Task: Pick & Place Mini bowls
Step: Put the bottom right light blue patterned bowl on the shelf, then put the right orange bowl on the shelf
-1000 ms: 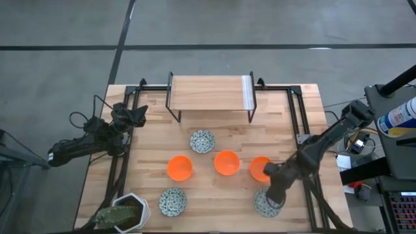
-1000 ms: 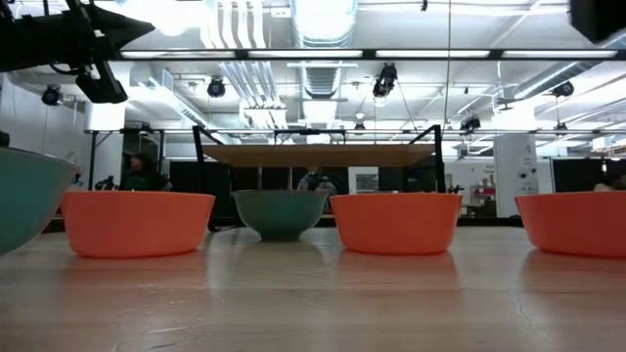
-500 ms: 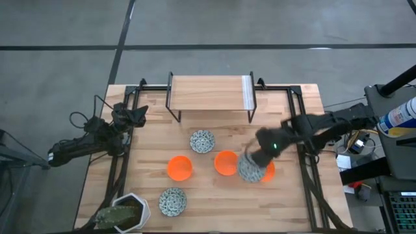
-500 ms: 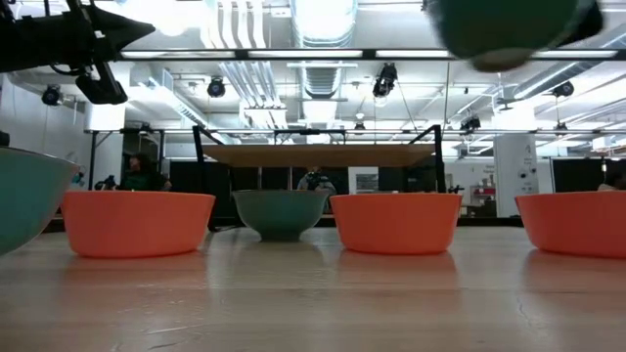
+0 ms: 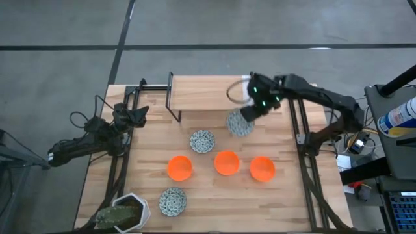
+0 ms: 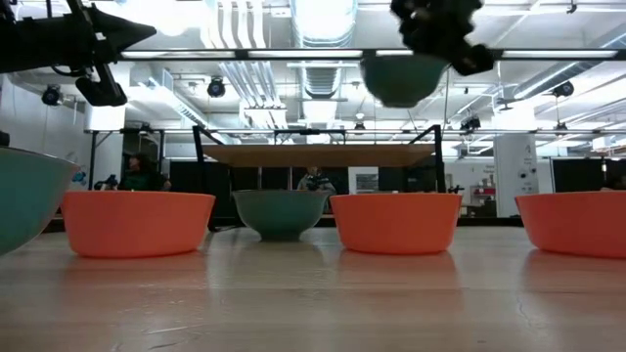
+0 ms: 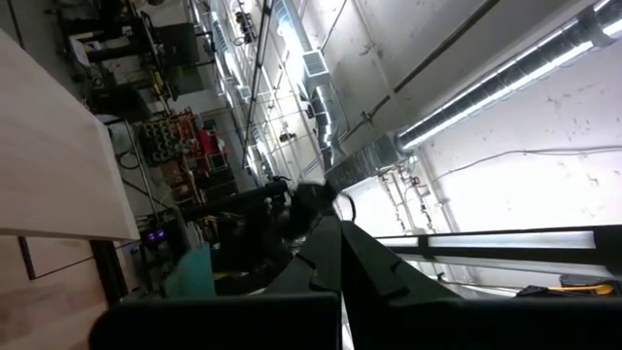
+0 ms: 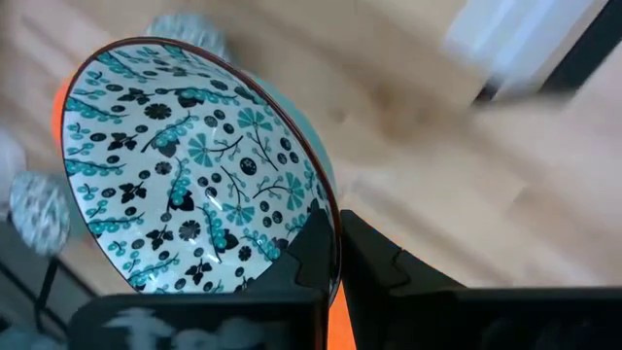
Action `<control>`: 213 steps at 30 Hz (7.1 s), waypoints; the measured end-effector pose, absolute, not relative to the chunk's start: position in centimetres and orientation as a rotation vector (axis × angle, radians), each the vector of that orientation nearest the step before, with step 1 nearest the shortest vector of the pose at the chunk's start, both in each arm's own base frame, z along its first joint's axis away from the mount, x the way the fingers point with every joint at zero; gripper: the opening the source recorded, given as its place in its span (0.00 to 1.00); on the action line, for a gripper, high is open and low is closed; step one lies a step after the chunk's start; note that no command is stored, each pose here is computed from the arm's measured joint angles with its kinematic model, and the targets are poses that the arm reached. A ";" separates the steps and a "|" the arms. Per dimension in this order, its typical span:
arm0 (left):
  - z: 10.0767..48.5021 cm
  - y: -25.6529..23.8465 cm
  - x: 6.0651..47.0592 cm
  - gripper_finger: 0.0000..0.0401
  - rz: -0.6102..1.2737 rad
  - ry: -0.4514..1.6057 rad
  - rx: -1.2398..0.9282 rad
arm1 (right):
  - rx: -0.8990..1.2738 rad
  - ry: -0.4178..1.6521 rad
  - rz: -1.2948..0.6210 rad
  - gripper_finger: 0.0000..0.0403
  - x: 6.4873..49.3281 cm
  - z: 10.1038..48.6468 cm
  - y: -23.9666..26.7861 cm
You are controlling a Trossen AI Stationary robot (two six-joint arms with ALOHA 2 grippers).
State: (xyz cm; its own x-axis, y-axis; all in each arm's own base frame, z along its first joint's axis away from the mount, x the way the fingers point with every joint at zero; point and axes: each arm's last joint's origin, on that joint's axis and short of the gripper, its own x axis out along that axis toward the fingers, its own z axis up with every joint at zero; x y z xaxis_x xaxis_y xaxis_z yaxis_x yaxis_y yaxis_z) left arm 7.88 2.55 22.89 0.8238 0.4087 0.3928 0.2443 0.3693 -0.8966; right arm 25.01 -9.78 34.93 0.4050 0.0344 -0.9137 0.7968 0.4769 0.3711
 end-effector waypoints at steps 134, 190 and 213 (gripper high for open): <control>22.7 2.6 8.0 0.00 0.123 -0.608 -1.220 | 0.755 1.525 -0.419 0.20 20.3 23.6 1.4; 24.3 2.5 7.9 0.13 0.119 -0.598 -1.149 | 1.052 1.497 -0.393 0.02 19.5 16.9 1.8; 33.4 2.6 14.3 0.29 -0.102 -0.087 -0.592 | 1.394 1.471 0.076 0.02 23.3 24.7 3.0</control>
